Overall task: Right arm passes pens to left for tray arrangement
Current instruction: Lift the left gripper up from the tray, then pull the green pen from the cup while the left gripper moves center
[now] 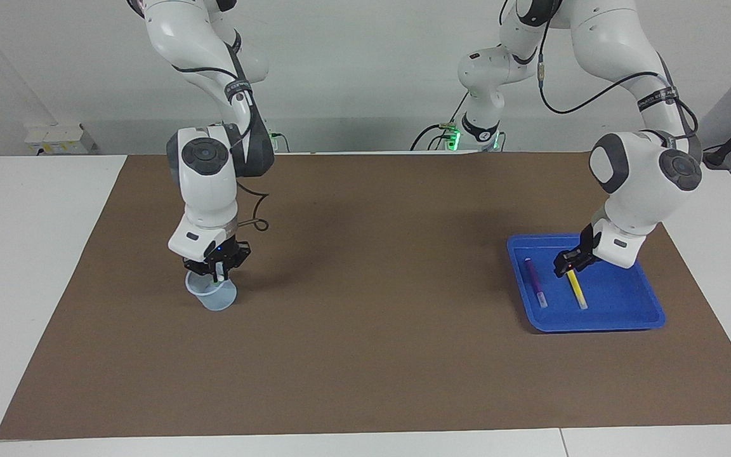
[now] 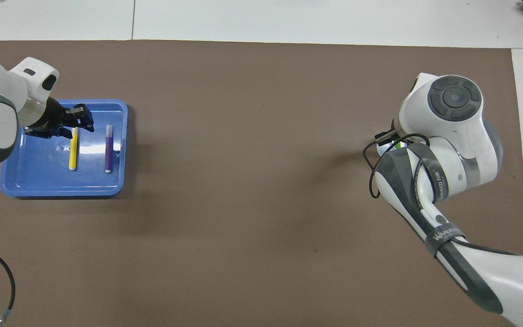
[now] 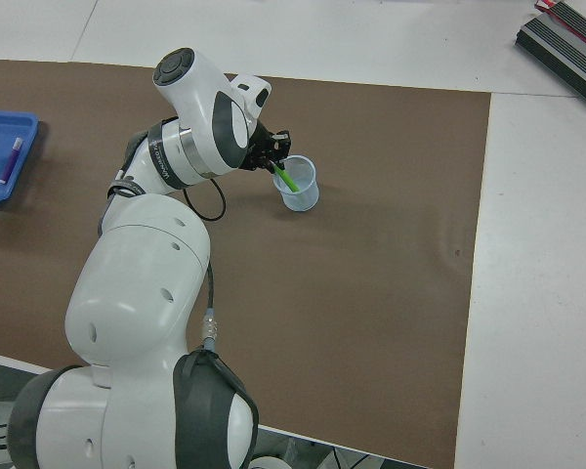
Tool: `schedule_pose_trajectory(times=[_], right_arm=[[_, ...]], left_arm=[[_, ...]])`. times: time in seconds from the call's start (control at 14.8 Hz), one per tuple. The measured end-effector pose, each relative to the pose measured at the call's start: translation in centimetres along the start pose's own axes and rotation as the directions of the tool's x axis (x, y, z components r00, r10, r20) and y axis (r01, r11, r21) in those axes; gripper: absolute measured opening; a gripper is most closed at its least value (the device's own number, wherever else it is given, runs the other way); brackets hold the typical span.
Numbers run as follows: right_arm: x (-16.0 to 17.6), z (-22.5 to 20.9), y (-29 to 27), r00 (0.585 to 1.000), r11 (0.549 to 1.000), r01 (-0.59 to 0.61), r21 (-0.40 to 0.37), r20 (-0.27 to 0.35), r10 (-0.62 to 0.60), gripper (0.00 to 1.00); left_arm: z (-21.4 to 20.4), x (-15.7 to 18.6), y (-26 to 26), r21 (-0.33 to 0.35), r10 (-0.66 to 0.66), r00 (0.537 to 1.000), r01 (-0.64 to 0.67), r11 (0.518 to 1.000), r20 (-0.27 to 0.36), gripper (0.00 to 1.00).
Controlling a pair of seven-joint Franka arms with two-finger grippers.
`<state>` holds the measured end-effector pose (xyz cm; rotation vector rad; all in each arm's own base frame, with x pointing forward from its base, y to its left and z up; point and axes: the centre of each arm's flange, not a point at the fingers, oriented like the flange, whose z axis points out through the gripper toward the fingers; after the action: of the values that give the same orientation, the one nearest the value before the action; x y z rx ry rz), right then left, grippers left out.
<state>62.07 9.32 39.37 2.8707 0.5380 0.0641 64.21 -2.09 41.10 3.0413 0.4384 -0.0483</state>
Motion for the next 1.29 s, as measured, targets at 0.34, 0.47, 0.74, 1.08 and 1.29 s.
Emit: schedule_pose_trajectory(times=[0.34, 0.47, 0.74, 1.08, 1.29], right_arm=[[-0.2, -4.2, 1.6, 1.000, 0.999, -0.019, 0.046, 0.026, 0.018, 0.19], [-1.2, -7.1, 3.6, 0.999, 0.996, -0.040, 0.080, 0.010, 0.039, 0.19], [-3.7, -13.9, 5.6, 0.996, 0.988, -0.086, 0.129, -0.021, 0.089, 0.19], [-4.5, -19.2, 4.4, 0.968, 0.906, -0.238, 0.349, 0.016, 0.249, 0.19], [-3.8, -19.1, 2.7, 0.921, 0.815, -0.379, 0.439, 0.093, 0.378, 0.19]], left_arm=[[-1.2, -3.9, 8.0, -0.059, -0.296, 0.953, 0.300, 0.952, 0.062, 0.71], [-1.8, -6.1, 11.7, -0.066, -0.427, 0.899, 0.434, 0.899, 0.097, 0.88], [-1.7, -10.6, 18.3, -0.039, -0.558, 0.822, 0.565, 0.824, 0.116, 1.00], [-4.2, -12.1, 21.3, -0.088, -0.747, 0.623, 0.778, 0.622, 0.234, 1.00], [-5.0, -15.7, 26.5, -0.097, -0.844, 0.456, 0.889, 0.448, 0.281, 1.00]])
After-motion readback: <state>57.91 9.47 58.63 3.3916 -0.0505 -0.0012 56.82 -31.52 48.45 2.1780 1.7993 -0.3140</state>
